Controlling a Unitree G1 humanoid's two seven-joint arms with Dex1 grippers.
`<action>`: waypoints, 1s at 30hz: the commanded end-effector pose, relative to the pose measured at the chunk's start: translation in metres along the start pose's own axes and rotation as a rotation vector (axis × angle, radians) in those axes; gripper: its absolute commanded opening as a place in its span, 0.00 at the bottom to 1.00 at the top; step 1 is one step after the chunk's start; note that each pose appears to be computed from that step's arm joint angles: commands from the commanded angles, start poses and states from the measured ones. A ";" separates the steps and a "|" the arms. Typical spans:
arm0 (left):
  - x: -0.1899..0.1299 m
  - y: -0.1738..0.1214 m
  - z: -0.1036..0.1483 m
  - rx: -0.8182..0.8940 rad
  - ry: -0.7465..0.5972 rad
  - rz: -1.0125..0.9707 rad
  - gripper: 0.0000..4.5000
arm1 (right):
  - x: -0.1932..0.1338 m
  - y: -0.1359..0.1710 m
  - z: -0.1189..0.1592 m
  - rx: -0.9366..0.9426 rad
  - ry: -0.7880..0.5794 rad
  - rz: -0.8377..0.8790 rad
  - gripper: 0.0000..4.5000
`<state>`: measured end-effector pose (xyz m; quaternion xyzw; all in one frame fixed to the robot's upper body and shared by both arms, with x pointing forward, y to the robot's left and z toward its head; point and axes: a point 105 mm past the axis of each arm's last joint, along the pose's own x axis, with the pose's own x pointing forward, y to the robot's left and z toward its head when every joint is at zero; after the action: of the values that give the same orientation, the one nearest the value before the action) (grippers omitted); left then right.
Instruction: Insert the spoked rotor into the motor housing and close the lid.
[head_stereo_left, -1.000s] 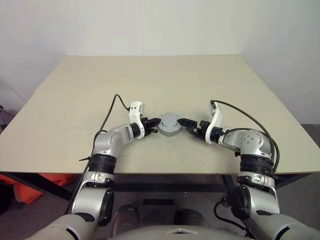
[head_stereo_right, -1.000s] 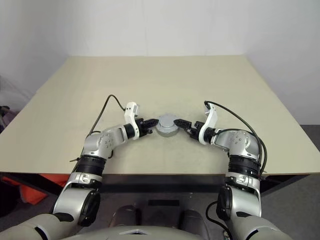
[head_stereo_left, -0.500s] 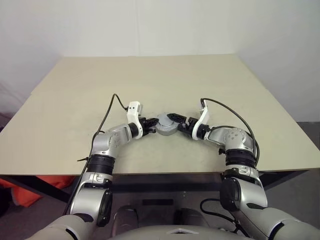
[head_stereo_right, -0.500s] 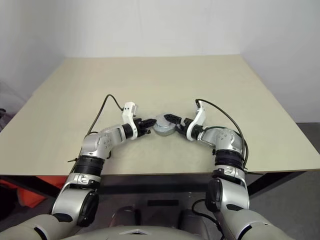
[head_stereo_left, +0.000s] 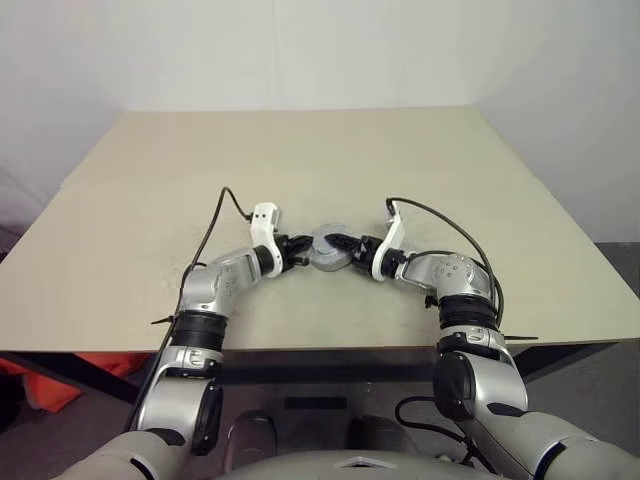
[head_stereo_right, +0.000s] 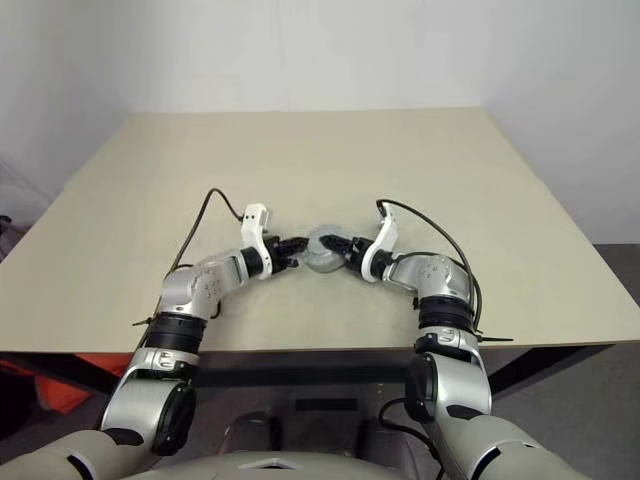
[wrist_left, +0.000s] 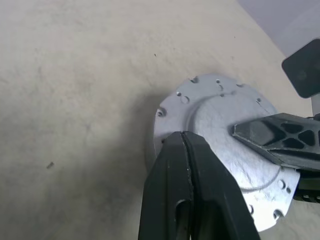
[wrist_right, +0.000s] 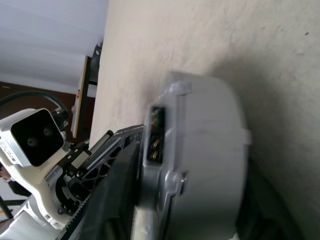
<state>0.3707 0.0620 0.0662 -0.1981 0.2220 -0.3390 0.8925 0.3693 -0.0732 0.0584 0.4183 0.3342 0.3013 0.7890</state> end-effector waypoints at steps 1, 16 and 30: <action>0.006 -0.007 -0.012 -0.005 0.047 -0.021 0.00 | 0.016 0.008 -0.010 -0.004 0.044 -0.001 0.49; -0.031 0.017 0.048 -0.361 -0.323 -0.043 0.00 | 0.009 0.069 0.034 0.102 -0.074 0.230 0.48; -0.093 0.006 0.061 -0.677 -0.570 -0.241 0.59 | 0.024 0.114 0.048 0.150 -0.091 0.317 0.48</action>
<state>0.3471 0.1423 0.1213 -0.5887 0.0667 -0.2635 0.7613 0.3937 -0.0280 0.1365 0.5281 0.2925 0.3430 0.7197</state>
